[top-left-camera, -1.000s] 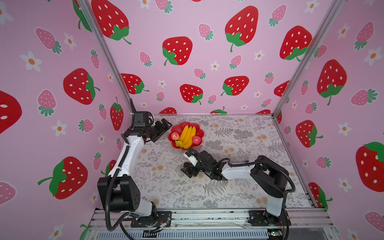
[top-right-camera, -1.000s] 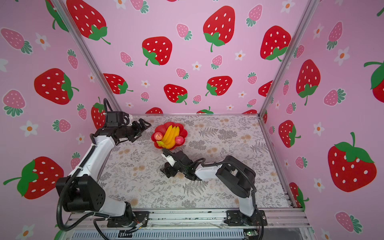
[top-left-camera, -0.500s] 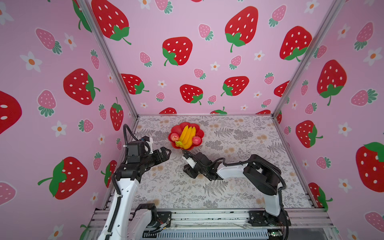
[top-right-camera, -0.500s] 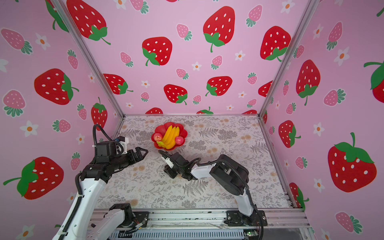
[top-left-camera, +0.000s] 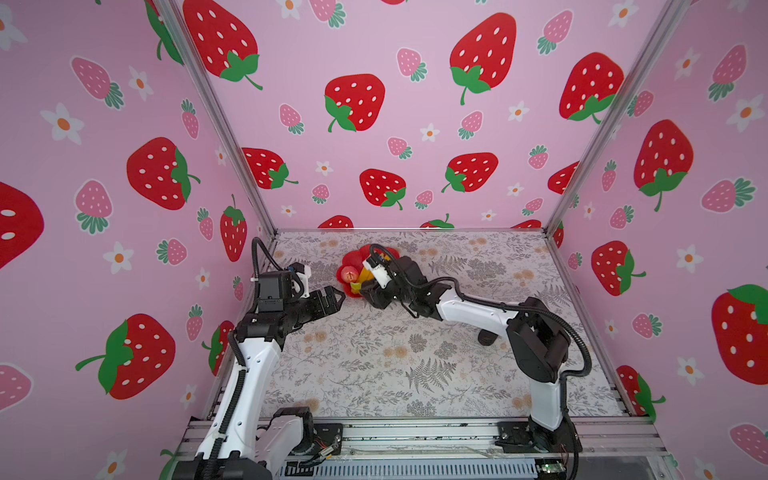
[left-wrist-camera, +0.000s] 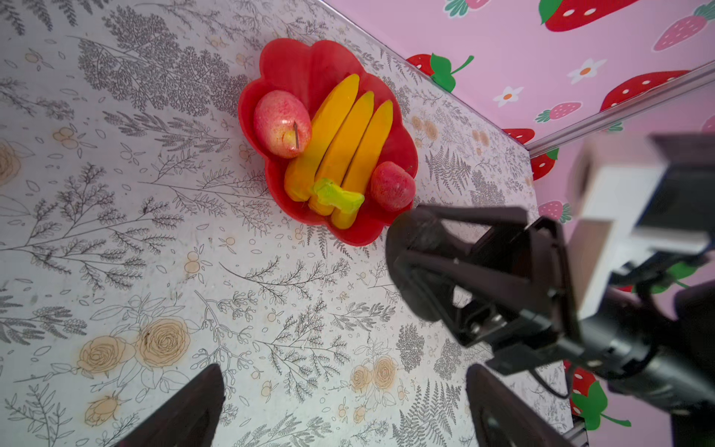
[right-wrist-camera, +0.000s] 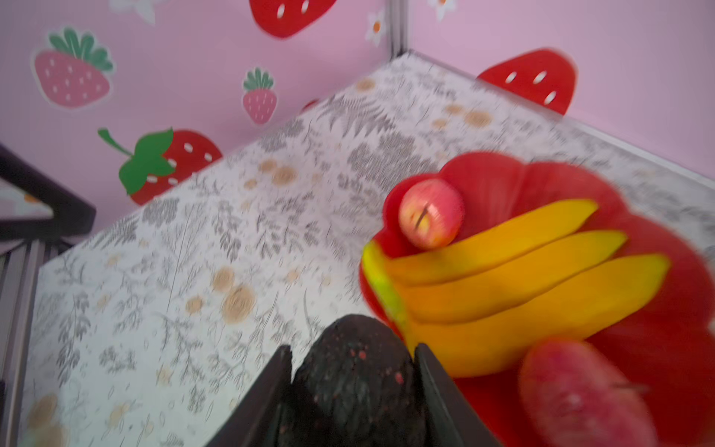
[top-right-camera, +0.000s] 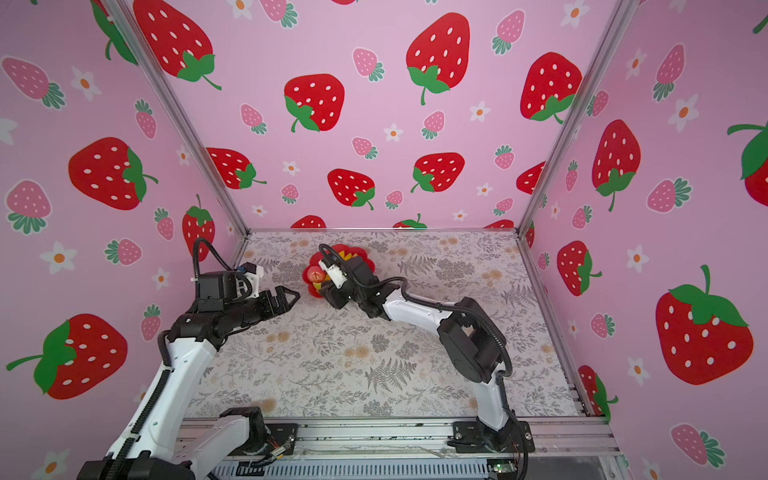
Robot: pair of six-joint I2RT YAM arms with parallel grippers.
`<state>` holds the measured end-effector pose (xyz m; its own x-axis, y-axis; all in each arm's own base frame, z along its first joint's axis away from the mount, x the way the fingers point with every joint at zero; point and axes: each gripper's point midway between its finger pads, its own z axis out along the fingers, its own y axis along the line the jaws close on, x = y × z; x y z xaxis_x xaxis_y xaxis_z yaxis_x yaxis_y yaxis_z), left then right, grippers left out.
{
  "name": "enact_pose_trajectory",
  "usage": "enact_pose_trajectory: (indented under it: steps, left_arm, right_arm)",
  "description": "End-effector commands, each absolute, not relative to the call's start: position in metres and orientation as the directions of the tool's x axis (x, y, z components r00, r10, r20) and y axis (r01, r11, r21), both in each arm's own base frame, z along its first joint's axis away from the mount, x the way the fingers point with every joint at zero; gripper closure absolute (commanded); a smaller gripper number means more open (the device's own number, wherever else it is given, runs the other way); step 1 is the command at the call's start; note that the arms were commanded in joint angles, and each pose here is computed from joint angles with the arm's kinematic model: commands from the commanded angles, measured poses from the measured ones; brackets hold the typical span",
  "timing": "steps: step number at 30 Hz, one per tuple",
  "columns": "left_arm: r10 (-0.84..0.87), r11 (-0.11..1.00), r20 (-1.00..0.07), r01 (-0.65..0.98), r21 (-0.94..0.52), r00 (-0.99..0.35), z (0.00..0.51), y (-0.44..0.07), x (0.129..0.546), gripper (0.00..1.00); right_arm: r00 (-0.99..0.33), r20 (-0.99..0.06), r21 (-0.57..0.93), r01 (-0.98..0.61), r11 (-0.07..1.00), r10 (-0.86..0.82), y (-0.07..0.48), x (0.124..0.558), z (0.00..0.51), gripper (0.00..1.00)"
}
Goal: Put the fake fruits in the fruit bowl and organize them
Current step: 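Lower the avocado into the bowl and open the right gripper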
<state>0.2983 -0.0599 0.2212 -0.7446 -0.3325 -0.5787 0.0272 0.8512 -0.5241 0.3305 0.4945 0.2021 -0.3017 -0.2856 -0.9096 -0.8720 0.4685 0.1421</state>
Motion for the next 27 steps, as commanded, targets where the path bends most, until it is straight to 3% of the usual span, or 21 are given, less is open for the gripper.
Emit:
enact_pose_trajectory:
  steps: [1, 11, 18, 27]
  left_arm:
    - [-0.295, 0.851, -0.660, 0.124, -0.510, -0.691, 0.253, -0.064, 0.315, 0.01]
    - [-0.257, 0.866, -0.747, 0.197, -0.460, -0.612, 0.251, -0.062, 0.340, 0.01]
    - [-0.269, 0.869, -0.749, 0.182, -0.460, -0.605, 0.246, -0.057, 0.339, 0.01]
    - [-0.289, 0.860, -0.739, 0.174, -0.480, -0.609, 0.244, -0.055, 0.338, 0.01]
  right_arm:
    - [-0.311, -0.920, 0.176, -0.871, 0.459, -0.237, 0.500, 0.363, 0.219, 0.59]
    - [-0.278, -0.960, 0.227, -0.838, 0.497, -0.030, 0.544, 0.453, 0.228, 0.58]
    - [-0.255, -0.956, 0.295, -0.802, 0.520, 0.148, 0.551, 0.481, 0.213, 0.57]
    - [-0.348, -0.897, 0.443, -0.712, 0.545, 0.273, 0.547, 0.502, 0.177, 0.57]
